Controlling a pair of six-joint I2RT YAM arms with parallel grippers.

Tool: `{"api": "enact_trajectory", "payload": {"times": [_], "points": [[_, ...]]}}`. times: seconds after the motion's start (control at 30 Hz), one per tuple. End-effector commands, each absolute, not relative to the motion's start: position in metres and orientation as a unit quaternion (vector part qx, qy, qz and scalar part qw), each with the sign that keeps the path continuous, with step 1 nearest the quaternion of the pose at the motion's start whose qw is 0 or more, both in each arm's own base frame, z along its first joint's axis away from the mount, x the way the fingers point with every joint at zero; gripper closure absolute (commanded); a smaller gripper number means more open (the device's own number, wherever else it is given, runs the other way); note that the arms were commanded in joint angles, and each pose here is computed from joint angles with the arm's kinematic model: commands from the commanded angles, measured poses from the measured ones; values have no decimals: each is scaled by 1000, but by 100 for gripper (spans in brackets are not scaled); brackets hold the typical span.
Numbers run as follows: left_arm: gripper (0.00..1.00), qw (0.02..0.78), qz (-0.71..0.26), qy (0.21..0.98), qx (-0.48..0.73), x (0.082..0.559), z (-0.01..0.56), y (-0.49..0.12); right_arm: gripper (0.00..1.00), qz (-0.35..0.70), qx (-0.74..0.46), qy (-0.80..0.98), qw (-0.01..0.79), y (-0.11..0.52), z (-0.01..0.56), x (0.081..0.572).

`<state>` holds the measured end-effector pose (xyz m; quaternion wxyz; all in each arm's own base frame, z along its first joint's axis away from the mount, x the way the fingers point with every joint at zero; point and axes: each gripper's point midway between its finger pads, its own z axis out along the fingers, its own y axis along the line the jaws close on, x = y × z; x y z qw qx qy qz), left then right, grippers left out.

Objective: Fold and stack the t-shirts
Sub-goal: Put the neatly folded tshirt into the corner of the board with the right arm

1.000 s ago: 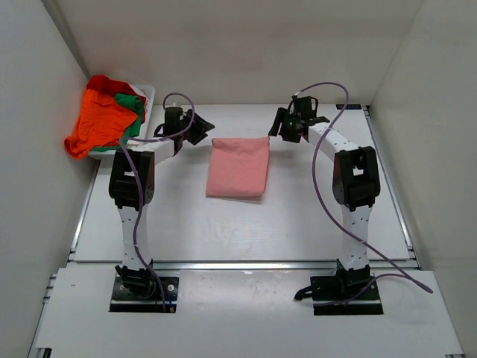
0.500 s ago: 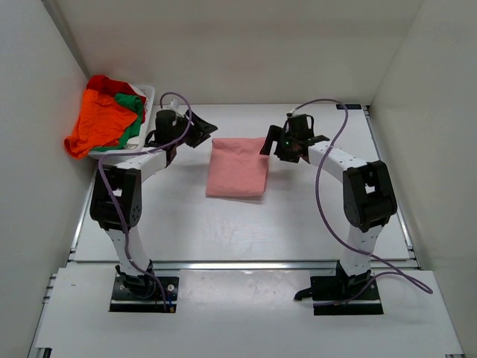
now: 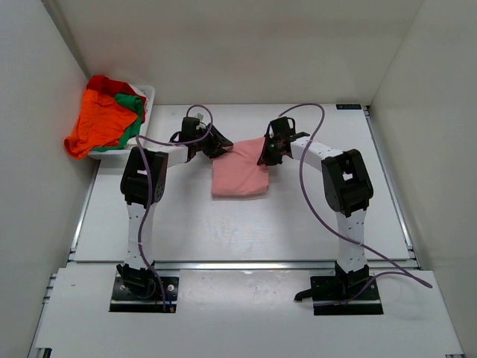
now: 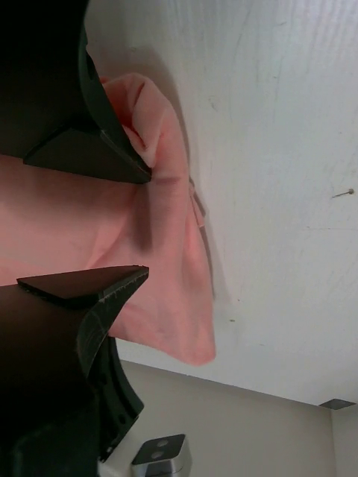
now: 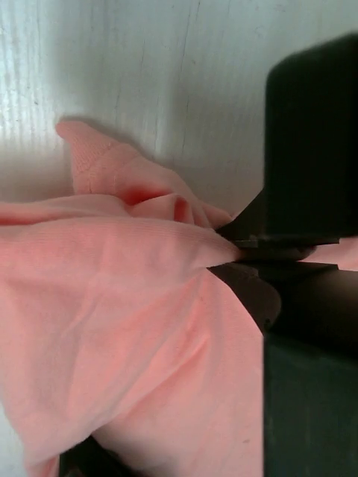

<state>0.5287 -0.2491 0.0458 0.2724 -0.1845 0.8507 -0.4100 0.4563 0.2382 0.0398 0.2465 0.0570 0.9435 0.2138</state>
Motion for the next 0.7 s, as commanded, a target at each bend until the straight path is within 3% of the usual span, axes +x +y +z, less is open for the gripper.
{"api": "enact_trajectory", "payload": {"times": [0.0, 0.17, 0.27, 0.43, 0.67], "points": [[40, 292, -448, 826, -179, 528, 89, -244, 100, 212, 59, 953, 210, 225, 32, 450], [40, 313, -535, 767, -165, 521, 167, -231, 100, 146, 38, 959, 239, 161, 45, 477], [39, 341, -557, 743, -144, 503, 224, -220, 100, 52, 46, 971, 227, 98, 32, 497], [39, 358, -556, 739, -133, 475, 249, -208, 99, -89, 28, 966, 240, 16, 50, 540], [40, 334, -559, 748, -128, 437, 234, -209, 100, -155, 69, 945, 280, -73, 68, 581]]}}
